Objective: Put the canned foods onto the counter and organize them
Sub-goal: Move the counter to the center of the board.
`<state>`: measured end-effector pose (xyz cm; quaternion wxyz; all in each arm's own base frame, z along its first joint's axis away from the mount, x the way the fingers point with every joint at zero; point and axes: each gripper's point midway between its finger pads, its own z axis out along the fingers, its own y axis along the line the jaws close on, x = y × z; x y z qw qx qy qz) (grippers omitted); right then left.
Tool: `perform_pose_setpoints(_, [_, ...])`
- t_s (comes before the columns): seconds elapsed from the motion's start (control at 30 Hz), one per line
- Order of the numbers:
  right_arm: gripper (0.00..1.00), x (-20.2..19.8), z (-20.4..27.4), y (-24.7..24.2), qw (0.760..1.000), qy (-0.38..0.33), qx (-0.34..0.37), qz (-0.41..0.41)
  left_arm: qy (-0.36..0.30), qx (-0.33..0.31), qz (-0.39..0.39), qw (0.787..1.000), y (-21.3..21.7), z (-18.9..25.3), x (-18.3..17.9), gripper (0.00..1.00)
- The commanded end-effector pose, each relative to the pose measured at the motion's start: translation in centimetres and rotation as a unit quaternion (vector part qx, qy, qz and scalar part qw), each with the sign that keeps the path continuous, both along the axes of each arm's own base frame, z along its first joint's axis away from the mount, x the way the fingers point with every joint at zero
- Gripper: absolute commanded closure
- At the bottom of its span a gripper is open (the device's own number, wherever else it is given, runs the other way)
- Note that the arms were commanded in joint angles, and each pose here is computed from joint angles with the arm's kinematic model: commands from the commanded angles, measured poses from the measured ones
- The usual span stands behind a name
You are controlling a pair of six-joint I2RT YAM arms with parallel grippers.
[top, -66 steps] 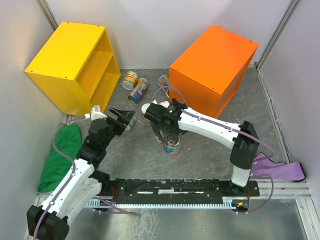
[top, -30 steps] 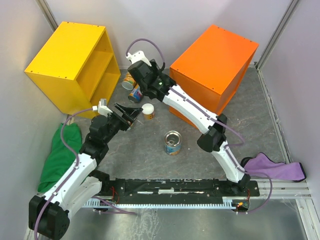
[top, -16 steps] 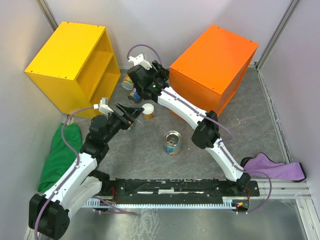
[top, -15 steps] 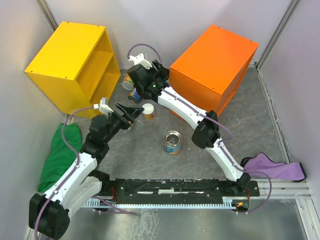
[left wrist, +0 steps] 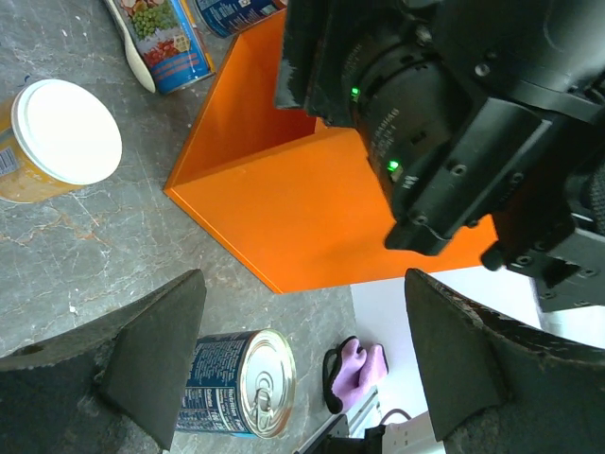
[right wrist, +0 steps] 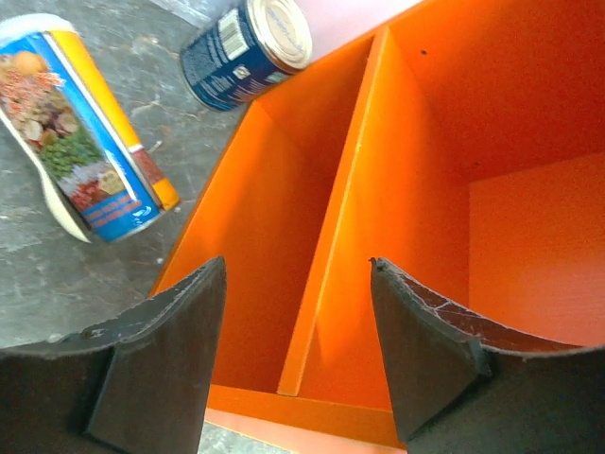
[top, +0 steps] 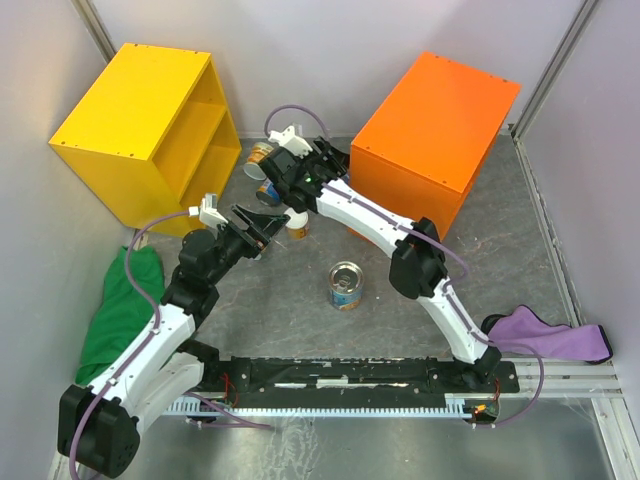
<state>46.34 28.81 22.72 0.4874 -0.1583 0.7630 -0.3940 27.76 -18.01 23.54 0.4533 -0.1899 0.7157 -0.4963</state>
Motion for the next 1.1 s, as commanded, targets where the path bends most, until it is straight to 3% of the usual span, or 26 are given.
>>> perform_pose_setpoints(0.0, [0.3,-2.5,7.2,-5.5,0.995,-0.062,0.025,-0.069,-0.04,-0.002,-0.013,0.999,-0.2,1.6,-0.3,0.09])
perform_pose_setpoints(0.53, [0.32,-6.7,6.7,-14.1,0.99,-0.035,0.025,-0.131,-0.04,-0.003,-0.024,0.999,-0.4,0.9,-1.0,0.09])
perform_pose_setpoints(1.07, [0.32,-7.1,7.5,-20.4,0.981,-0.028,0.021,-0.192,-0.033,-0.003,-0.039,0.999,-1.0,0.0,-0.8,0.09])
